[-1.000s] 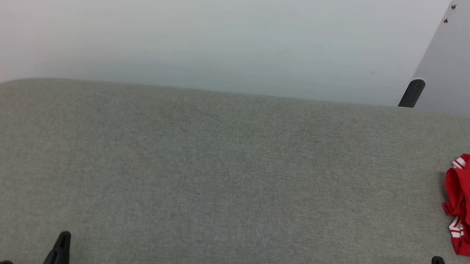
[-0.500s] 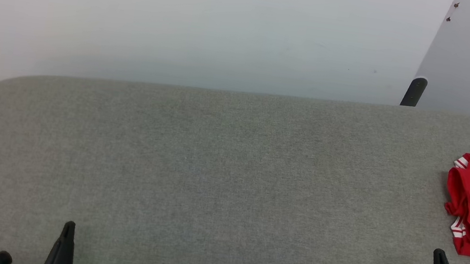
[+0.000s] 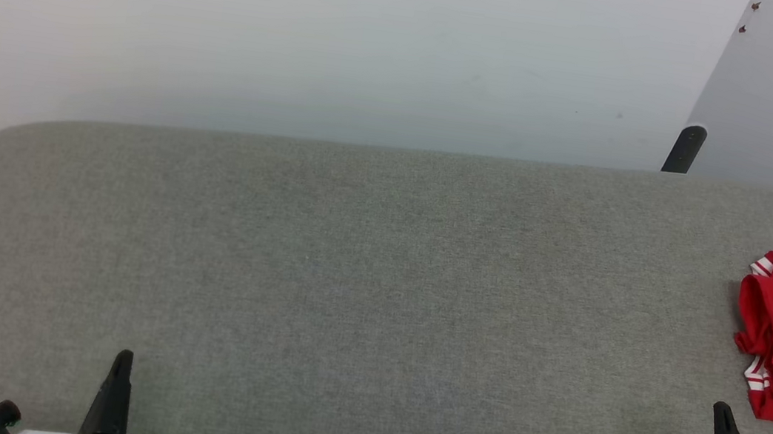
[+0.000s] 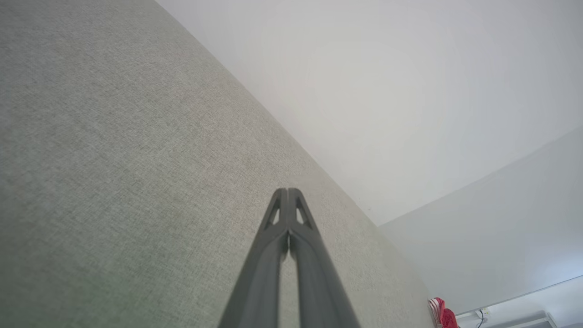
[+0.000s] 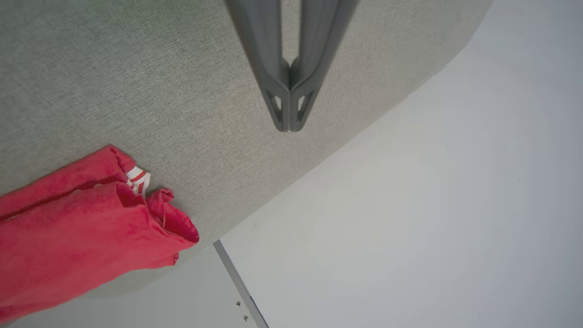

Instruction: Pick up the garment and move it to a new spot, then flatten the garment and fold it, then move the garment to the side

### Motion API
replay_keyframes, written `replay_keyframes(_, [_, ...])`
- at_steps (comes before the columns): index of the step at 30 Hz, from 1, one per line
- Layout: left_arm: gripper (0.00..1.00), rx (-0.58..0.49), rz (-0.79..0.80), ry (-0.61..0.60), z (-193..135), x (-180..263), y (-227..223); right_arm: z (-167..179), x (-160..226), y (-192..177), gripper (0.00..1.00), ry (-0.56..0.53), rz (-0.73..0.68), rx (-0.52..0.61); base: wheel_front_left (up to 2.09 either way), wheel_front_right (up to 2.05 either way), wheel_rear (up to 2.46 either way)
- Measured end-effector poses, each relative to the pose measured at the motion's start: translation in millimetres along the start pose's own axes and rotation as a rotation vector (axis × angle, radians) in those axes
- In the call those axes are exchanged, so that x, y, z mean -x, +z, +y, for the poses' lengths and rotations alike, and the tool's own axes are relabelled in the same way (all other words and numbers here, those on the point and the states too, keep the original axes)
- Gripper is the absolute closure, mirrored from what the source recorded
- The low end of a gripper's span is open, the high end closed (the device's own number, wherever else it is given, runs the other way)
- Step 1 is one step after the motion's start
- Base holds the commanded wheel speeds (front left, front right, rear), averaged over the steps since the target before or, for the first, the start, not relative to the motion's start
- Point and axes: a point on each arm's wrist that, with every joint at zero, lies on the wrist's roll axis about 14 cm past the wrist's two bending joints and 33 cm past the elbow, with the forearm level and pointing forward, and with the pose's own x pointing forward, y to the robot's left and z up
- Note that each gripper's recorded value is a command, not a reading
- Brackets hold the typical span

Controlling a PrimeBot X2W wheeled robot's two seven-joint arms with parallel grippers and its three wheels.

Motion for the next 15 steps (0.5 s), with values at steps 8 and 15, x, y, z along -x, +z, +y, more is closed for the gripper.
replay_keyframes(8, [1.00, 0.090, 0.007, 0.000, -2.9, -4.1, -0.9, 3.0, -5.0, 0.5, 1.00, -0.001, 0.003, -0.111, 0.00, 0.00, 0.00])
replay_keyframes(15, [1.00, 0.166, 0.017, 0.000, -4.9, -6.7, -2.5, 3.7, -6.5, -2.5, 1.00, -0.006, 0.015, -0.206, 0.00, 0.00, 0.00])
